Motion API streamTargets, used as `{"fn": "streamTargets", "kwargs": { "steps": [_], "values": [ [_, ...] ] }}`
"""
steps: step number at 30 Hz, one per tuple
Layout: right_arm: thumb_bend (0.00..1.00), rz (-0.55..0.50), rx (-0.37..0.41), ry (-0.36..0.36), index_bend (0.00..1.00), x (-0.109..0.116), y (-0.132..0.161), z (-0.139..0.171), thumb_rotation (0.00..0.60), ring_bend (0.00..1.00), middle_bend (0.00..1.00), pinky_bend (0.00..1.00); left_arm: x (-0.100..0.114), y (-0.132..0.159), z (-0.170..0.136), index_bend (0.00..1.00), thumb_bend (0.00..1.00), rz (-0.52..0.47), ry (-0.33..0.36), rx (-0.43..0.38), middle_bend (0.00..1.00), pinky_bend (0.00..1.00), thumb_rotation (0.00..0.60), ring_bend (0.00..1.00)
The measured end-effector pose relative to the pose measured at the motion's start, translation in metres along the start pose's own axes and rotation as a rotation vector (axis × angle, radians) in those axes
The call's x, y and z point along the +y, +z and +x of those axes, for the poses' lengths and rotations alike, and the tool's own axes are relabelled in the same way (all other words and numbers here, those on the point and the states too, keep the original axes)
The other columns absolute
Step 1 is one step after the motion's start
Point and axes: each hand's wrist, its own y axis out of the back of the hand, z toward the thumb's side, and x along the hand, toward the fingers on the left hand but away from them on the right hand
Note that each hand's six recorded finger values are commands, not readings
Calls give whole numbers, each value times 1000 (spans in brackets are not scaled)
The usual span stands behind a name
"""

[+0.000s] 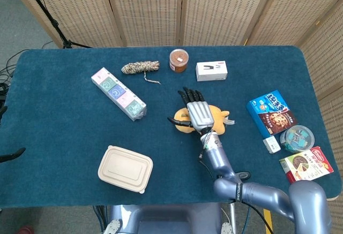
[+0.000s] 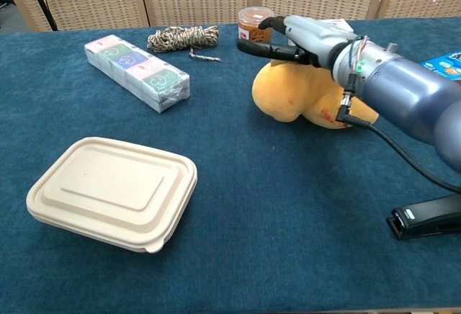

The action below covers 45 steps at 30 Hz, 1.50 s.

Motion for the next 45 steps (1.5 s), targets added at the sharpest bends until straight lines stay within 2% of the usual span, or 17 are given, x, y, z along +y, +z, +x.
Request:
{"fn": "streamTargets", "kwargs": {
  "steps": [6,13,23,32,41,45],
  "values": [
    [0,25,53,30,0,-20,29,3,2,0,0,0,0,0,-1,0,0,-1,-1,-2,0,0,600,0],
    [0,37,30,40,0,-31,23,-5,6,0,0,0,3,-3,-1,0,0,-12,5,1,0,0,600,0],
    [0,-32,-65,57,0,-34,-26,-4,5,0,0,0,1,0,-1,0,0,-5,2,-3,0,0,600,0],
    [0,-50,-143,20,0,-21,-78,-1,7,0,0,0,-1,1,-1,0,0,1,-1,-1,0,0,600,0],
    [0,-77,-194,-21,0,-5,-113,4,6,0,0,0,-4,4,0,0,0,10,-5,-1,0,0,600,0],
    [0,-81,-192,-33,0,-1,-115,7,6,0,0,0,-4,4,0,0,0,11,-8,-2,0,0,600,0]
  ]
}}
